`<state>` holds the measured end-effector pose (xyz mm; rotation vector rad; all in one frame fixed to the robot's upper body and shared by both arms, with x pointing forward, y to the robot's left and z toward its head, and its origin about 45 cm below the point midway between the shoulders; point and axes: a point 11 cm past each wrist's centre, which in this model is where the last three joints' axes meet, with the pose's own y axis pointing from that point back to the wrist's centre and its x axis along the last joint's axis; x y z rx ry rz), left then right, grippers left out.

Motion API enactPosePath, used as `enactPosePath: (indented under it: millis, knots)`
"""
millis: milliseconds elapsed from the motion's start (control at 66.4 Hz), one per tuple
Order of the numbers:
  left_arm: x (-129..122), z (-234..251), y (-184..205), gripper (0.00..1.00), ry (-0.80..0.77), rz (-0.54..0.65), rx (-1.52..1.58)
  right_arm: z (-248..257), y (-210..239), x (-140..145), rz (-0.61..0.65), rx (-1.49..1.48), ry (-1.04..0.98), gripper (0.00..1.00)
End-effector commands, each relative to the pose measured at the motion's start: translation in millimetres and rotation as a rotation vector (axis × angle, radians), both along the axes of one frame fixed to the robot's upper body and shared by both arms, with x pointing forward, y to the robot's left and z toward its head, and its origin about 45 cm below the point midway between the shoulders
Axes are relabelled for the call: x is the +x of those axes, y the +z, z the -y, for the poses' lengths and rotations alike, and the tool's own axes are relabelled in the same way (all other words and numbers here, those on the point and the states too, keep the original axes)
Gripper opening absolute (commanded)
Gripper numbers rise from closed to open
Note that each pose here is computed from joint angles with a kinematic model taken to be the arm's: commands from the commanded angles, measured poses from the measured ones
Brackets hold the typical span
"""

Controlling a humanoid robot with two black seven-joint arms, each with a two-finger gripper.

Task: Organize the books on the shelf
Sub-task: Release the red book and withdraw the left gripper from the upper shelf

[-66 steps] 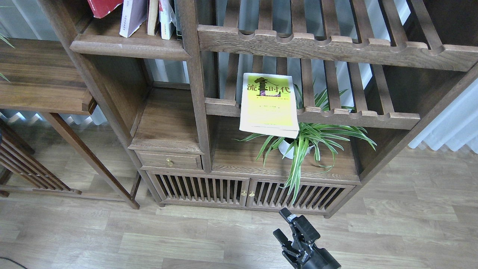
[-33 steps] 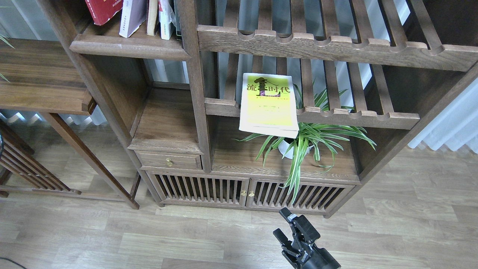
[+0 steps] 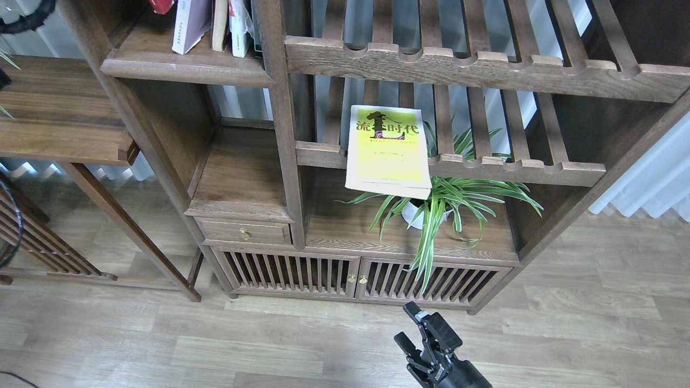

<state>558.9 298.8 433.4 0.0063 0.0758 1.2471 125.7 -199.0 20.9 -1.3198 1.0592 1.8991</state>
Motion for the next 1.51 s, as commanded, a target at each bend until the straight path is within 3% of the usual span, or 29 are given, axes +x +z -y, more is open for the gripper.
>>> enactPosePath:
  millis: [0, 331, 497, 693, 768, 783, 813, 919, 1340, 1491]
  knots:
    - [1.6, 5.8, -5.4, 0.04, 0.007, -0.019, -0.022, 0.4, -0.2, -0.5, -0.001, 0.000, -0.001, 0.99]
    - [0.5, 13.7, -16.7, 0.06, -0.012, -0.144, 0.001, -1.2, -1.9, -5.8, -0.013, 0.002, 0.003, 0.99]
    - [-4.1, 15.2, -30.8, 0.04, -0.030, -0.286, -0.005, -3.8, -2.1, -7.1, -0.017, 0.008, 0.002, 0.99]
    - [-4.1, 22.0, -32.3, 0.07, -0.044, -0.298, -0.013, -4.1, -2.9, -9.6, -0.022, 0.009, 0.000, 0.99]
    - [-4.1, 21.7, -33.2, 0.15, -0.043, -0.298, -0.011, -4.1, -2.9, -9.6, -0.022, 0.009, 0.000, 0.99]
    - [-3.4, 24.3, -32.3, 0.23, -0.046, -0.286, -0.018, -4.1, -2.9, -9.6, -0.022, 0.009, 0.000, 0.99]
    - [-3.2, 26.5, -32.1, 0.29, -0.050, -0.282, -0.019, -4.1, -3.1, -10.2, -0.024, 0.009, -0.001, 0.99]
    - [-1.8, 28.2, -28.0, 0.43, -0.049, -0.248, -0.031, -4.1, -3.1, -10.2, -0.024, 0.010, -0.001, 0.99]
    - [1.7, 38.1, 8.0, 0.60, -0.070, -0.126, -0.057, -7.0, -3.7, -12.2, -0.028, 0.015, 0.002, 0.99]
    - [1.8, 51.6, 27.8, 0.71, -0.109, -0.022, -0.116, -5.6, -3.6, -11.1, -0.027, 0.014, -0.005, 0.99]
